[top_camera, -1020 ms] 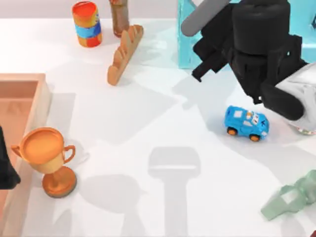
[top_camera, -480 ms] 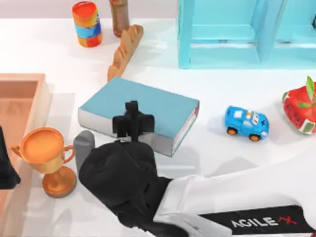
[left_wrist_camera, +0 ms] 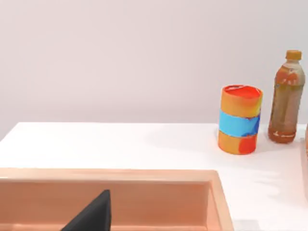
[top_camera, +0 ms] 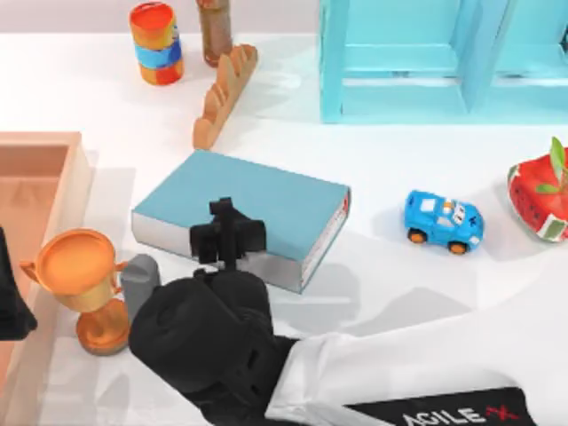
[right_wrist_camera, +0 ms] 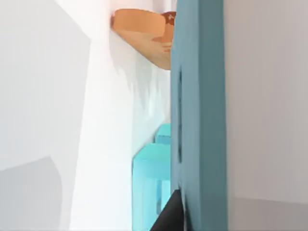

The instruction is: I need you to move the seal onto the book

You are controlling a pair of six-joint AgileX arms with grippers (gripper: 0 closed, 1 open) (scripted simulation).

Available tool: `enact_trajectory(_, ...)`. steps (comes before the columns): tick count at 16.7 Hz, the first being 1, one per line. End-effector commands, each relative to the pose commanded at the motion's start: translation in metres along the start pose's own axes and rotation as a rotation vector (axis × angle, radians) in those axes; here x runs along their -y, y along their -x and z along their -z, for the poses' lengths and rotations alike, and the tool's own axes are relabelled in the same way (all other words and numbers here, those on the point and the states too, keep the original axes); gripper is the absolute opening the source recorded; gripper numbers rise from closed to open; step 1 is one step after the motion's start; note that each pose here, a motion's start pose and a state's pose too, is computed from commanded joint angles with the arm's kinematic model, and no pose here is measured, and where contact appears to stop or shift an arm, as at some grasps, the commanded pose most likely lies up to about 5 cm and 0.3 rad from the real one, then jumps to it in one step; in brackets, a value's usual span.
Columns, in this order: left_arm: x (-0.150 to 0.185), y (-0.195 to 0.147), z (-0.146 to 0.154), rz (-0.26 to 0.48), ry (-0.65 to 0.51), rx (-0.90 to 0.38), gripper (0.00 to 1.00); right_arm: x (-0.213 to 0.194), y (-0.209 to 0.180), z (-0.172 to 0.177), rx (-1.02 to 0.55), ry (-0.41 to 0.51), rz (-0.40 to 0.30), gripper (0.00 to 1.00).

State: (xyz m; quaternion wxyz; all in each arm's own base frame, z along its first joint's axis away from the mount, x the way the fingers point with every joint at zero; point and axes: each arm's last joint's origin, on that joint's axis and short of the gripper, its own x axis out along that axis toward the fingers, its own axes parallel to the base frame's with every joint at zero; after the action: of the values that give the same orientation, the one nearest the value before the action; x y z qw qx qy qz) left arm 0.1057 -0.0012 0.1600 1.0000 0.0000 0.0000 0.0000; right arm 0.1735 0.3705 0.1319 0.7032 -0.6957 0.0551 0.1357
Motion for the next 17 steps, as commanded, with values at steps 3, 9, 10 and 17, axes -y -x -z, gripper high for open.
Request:
enact_trajectory(3,0.0,0.0,0.0,0.0,0.0,0.0,1.0,-0.002,-0.001,0.003,-0.006,0.0,-0.009,0.0)
enact_trajectory(9,0.0,0.0,0.0,0.0,0.0,0.0,1.0,-0.001,0.005,-0.002,0.001,0.003,0.001,0.0)
enact_trajectory(10,0.0,0.0,0.0,0.0,0.0,0.0,1.0,-0.002,0.003,-0.001,-0.002,0.003,0.0,0.0)
enact_trajectory(17,0.0,0.0,0.0,0.0,0.0,0.0,1.0,-0.031,-0.005,0.0,-0.004,0.009,-0.008,0.0)
